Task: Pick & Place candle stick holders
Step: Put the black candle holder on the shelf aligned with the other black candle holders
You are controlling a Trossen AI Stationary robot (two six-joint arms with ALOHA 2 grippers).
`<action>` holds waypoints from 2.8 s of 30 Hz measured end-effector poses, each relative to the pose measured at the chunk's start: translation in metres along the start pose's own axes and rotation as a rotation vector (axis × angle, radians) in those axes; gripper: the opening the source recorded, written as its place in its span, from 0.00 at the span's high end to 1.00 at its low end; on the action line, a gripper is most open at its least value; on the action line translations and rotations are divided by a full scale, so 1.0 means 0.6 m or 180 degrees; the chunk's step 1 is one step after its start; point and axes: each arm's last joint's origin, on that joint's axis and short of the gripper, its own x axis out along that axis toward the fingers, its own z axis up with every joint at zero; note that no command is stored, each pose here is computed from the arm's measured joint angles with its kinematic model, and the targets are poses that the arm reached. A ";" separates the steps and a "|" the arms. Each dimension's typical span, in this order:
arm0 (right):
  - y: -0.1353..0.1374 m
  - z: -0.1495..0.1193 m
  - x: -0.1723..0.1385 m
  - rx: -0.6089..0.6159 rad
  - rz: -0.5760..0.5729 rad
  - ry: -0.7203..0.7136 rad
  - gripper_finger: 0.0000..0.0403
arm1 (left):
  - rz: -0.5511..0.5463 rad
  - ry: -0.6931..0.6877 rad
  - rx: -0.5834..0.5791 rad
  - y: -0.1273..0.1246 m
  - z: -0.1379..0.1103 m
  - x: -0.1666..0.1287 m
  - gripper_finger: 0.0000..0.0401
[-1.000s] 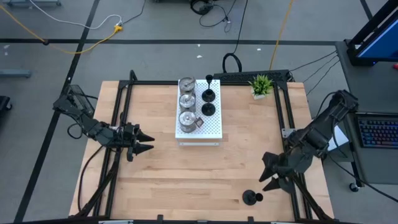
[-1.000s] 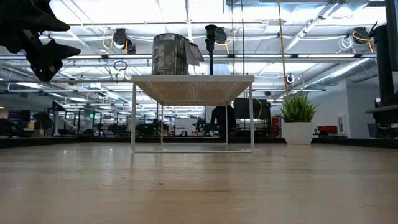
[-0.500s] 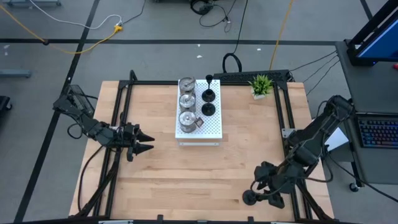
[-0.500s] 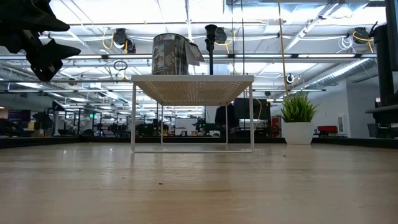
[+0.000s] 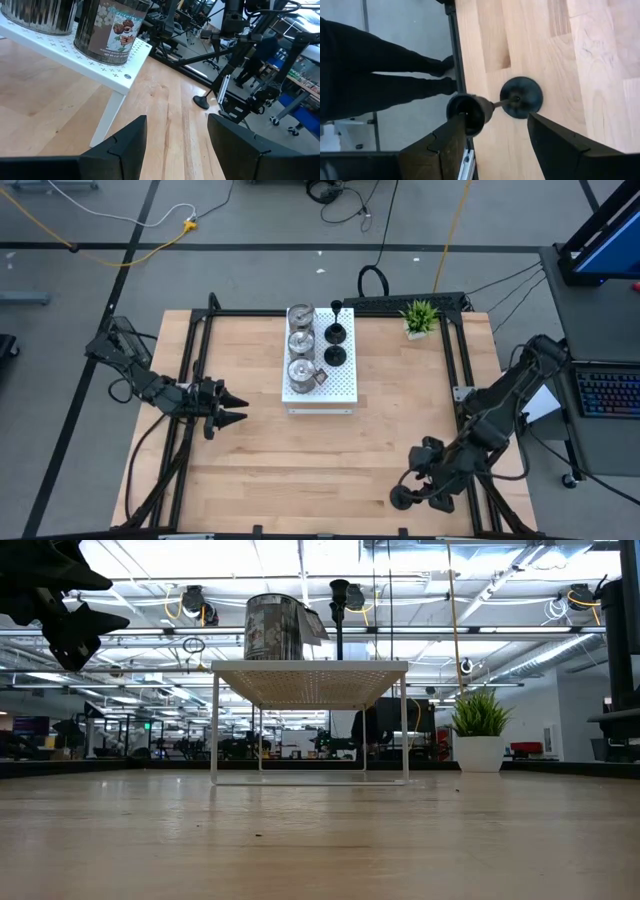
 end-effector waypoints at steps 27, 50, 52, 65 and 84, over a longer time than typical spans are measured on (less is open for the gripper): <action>-0.008 0.004 0.012 -0.0082 -0.0204 0.0016 0.50 | 0.0001 0.0001 0.0002 0.000 0.000 0.000 0.47; 0.009 0.013 0.012 -0.0553 0.0124 -0.0184 0.50 | 0.0001 0.0002 0.0003 0.000 0.000 0.000 0.47; 0.009 0.013 0.012 -0.0553 0.0124 -0.0183 0.49 | 0.0001 0.0001 0.0002 0.000 0.000 0.000 0.47; 0.008 0.008 0.012 -0.0556 0.0212 0.0065 0.50 | 0.0001 0.0001 0.0002 0.000 0.000 0.000 0.47; 0.002 0.011 0.012 -0.0610 0.0028 -0.0057 0.50 | 0.0000 0.0001 0.0002 0.000 0.000 0.000 0.47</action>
